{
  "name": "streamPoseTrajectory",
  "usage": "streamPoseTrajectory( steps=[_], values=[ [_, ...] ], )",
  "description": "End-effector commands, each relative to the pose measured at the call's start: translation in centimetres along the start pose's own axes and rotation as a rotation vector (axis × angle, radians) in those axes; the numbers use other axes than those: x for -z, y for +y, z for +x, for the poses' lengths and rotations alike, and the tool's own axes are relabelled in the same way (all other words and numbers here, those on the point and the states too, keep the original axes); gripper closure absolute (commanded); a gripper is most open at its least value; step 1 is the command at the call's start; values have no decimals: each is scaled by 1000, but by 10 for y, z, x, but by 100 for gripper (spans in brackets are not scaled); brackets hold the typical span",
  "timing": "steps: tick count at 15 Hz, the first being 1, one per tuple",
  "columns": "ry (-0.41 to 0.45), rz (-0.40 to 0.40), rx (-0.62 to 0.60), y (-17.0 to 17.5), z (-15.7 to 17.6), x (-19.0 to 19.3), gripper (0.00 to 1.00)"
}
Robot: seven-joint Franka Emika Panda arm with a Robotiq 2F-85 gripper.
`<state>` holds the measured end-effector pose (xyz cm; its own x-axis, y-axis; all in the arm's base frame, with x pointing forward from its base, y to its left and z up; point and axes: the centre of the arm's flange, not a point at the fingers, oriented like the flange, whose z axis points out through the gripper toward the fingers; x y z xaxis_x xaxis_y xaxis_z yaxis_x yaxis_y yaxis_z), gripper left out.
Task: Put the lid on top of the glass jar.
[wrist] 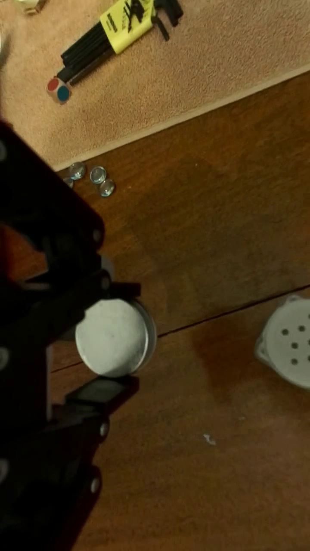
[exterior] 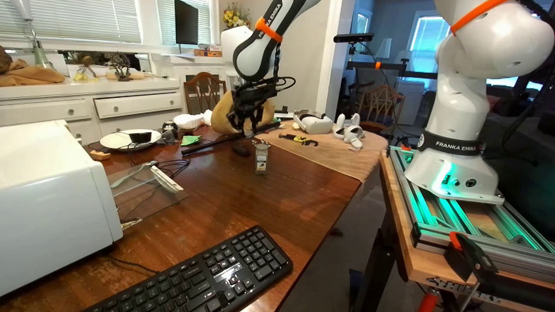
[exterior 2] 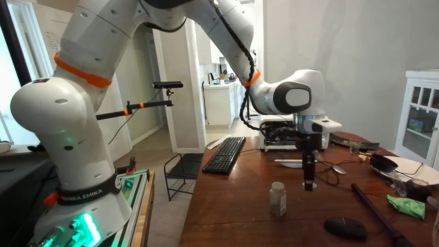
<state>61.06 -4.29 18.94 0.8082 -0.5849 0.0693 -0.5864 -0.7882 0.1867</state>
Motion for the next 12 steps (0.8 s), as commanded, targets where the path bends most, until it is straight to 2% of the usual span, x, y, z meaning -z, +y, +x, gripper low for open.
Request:
streamPoseTrajectory(
  steps=[1, 3, 6, 10, 12],
  values=[
    [-16, 48, -9, 37, -44, 40, 75],
    [-7, 100, -23, 48, -63, 56, 75],
    [-24, 132, -28, 62, -78, 62, 75],
    [-64, 118, -4, 69, -90, 44, 75],
    [-32, 85, 10, 66, -91, 35, 75]
  ],
)
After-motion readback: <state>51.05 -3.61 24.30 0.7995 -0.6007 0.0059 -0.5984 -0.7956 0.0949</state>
